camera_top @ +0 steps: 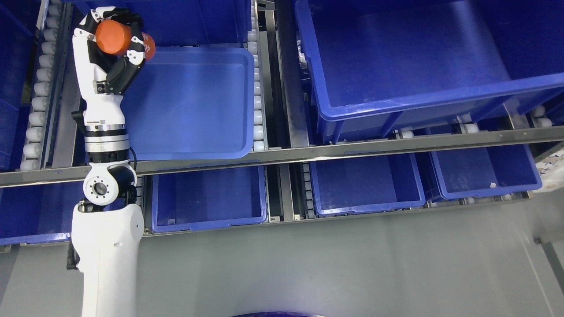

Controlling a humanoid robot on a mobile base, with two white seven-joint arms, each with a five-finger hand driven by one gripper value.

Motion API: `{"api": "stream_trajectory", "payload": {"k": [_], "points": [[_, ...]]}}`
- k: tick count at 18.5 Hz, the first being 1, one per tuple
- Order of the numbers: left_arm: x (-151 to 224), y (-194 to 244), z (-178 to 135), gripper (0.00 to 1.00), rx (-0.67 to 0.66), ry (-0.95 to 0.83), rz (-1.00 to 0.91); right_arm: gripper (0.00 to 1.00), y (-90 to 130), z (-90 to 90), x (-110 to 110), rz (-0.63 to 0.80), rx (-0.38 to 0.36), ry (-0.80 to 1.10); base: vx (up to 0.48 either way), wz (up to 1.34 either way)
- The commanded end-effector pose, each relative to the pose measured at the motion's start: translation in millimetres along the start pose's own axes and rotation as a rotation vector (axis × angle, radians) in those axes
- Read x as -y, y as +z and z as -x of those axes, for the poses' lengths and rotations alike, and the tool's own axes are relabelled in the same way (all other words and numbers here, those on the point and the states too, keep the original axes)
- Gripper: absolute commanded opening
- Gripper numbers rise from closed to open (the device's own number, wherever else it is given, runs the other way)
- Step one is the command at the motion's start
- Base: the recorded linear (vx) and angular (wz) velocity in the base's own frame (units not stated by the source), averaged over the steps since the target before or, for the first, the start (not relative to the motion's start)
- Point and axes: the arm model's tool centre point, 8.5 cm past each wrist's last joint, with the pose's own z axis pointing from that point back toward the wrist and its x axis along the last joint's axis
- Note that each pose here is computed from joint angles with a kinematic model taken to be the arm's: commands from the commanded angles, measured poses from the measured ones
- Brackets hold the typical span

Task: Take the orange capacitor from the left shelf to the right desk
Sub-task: 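Hold the capacitor in the left hand while turning toward the steel table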

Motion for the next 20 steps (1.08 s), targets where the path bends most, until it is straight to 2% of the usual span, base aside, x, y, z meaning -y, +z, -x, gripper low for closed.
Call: {"api": "stream_trajectory", "payload": {"k": [1, 12, 20], "points": [[-0.8, -1.2, -4.3, 0.06, 0.011, -0.005, 0.011, 1.00, -0.1, -2.7, 11.4, 0.017, 0.020, -0.010, -0.070, -0.08], [-6.0, -2.5, -6.5, 0.06, 0.021, -0.012, -0.001, 1.00, -0.1, -2.7, 11.4, 0.017, 0.020, -0.010, -0.181, -0.23], [-5.5, -6.5, -7.8, 0.06, 0.027, -0.010, -0.001, 1.00, -0.1, -2.7, 11.4, 0.017, 0.020, -0.010, -0.185, -0.79]]}}
